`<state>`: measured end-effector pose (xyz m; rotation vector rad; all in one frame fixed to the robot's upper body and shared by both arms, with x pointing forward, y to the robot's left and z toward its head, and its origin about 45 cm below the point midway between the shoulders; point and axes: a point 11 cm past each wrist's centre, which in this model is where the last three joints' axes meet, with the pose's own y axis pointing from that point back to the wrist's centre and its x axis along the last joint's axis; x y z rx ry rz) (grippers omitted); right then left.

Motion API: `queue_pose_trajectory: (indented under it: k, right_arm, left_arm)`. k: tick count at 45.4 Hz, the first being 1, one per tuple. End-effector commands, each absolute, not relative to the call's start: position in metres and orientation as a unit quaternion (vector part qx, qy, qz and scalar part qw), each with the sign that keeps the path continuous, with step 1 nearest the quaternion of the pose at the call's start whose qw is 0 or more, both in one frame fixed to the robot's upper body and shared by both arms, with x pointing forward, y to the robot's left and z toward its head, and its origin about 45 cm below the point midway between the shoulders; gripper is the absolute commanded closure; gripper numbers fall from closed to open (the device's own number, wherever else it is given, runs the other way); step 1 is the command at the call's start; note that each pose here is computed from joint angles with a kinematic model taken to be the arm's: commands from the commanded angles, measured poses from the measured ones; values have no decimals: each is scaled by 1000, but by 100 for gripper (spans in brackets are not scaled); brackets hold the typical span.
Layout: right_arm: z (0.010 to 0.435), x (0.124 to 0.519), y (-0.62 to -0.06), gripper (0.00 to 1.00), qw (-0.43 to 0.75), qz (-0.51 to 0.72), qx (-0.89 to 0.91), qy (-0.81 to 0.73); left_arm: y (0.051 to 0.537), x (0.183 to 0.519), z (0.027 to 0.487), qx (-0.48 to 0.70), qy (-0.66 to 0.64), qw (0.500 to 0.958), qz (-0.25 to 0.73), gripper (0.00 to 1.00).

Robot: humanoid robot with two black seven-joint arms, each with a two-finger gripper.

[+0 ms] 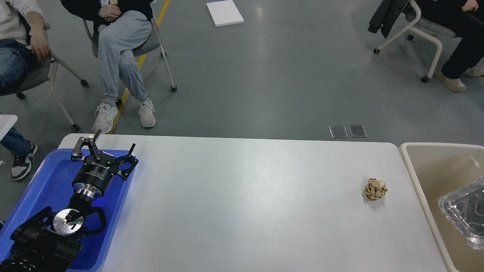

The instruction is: Tidy desktop

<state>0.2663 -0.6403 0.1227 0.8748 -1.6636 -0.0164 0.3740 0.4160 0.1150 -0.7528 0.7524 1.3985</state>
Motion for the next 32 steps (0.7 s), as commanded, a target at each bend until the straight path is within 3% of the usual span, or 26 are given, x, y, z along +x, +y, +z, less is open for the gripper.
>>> queue_pose_trajectory:
  k: [1, 7, 32]
  right_arm:
    - [132, 275, -640, 11, 582, 19, 353, -732]
    - [137, 284, -636, 2, 576, 24, 357, -735]
    - [162, 325, -621, 1, 548, 45, 385, -741]
  left_arm:
    - [416, 374, 115, -329, 330, 638, 613, 0]
    - [416, 374, 115, -330, 329, 638, 613, 0]
    - [416, 374, 115, -330, 329, 638, 613, 0]
